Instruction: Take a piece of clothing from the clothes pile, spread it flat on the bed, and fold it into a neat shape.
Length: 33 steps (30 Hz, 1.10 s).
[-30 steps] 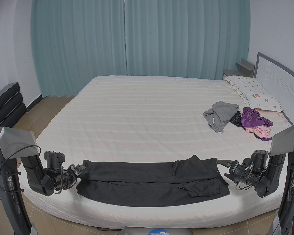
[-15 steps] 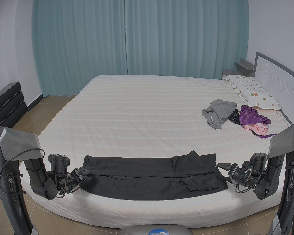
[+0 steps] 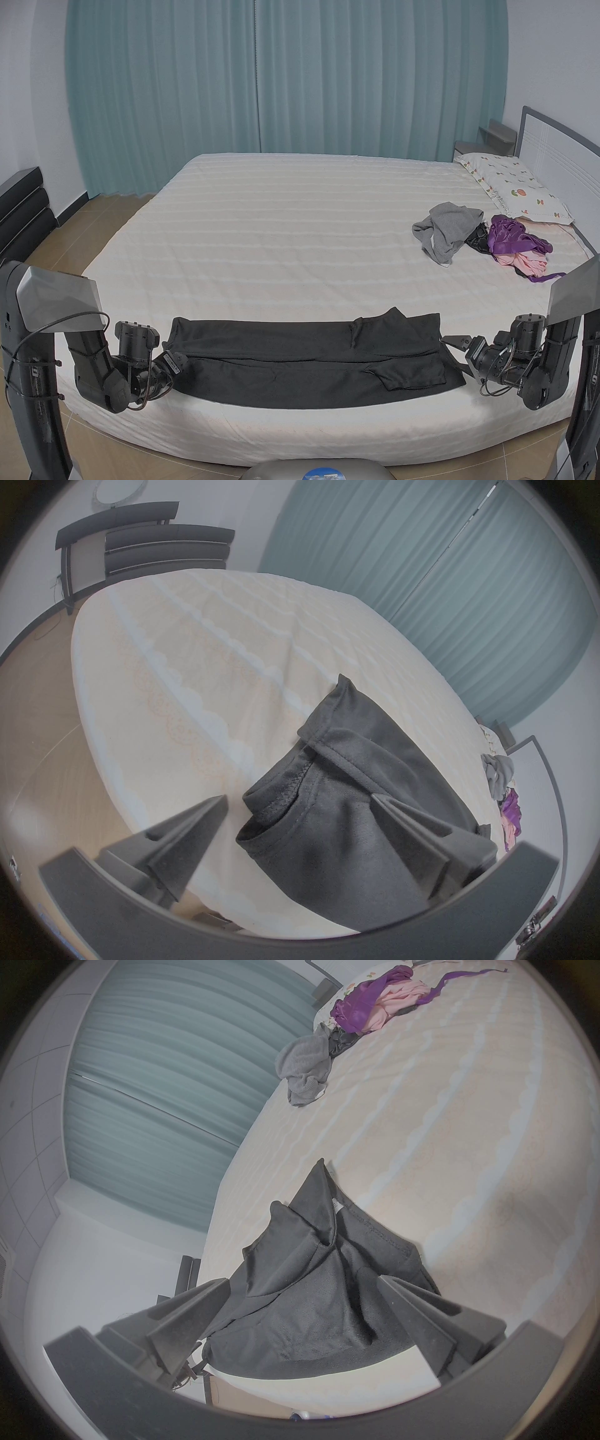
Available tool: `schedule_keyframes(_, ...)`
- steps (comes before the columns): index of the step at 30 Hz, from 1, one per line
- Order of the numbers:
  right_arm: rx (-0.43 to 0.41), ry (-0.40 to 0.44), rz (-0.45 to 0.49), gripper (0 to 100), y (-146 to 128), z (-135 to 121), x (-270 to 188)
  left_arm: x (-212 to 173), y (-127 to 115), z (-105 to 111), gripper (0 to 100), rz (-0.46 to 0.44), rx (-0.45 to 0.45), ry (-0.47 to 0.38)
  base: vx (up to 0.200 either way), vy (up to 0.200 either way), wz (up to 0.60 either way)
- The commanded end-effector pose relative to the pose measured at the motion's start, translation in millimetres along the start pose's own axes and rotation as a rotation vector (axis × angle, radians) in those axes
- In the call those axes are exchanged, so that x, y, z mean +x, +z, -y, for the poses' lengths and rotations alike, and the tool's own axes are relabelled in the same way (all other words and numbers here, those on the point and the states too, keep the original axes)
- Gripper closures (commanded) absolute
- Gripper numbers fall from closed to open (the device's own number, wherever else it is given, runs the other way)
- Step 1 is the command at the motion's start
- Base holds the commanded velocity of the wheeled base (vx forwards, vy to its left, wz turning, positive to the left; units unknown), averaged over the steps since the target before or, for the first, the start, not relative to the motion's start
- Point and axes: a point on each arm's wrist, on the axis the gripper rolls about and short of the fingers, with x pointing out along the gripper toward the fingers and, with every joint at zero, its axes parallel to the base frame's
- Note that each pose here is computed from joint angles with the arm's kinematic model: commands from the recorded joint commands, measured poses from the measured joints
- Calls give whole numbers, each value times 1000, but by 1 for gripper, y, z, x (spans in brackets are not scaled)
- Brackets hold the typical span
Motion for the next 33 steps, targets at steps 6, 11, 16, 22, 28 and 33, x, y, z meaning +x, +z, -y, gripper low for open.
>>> schedule_keyframes(6, -36, -38, 50, 0, -11, -14, -16, -2, -4, -7, 100, 35, 2, 77, 0, 0, 0)
schedule_keyframes(11, -47, -65, 63, 0, -16, -17, -16, -14, -9, -13, 100, 27, 13, 107, 0, 0, 0)
schedule_keyframes(16, -56, -92, 70, 0, -21, -19, -21, -19, -10, -16, 100, 21, 14, 117, 0, 0, 0)
schedule_keyframes(22, -50, -150, 42, 0, -33, -15, -35, -20, -11, -17, 100, 16, 21, 120, 0, 0, 0)
schedule_keyframes(28, -37, -205, 6, 0, -42, -5, -38, -21, -12, -18, 100, 11, 21, 125, 0, 0, 0)
schedule_keyframes(33, -48, -247, -28, 0, -53, 1, -29, -20, -12, -19, 100, 7, 24, 125, 0, 0, 0)
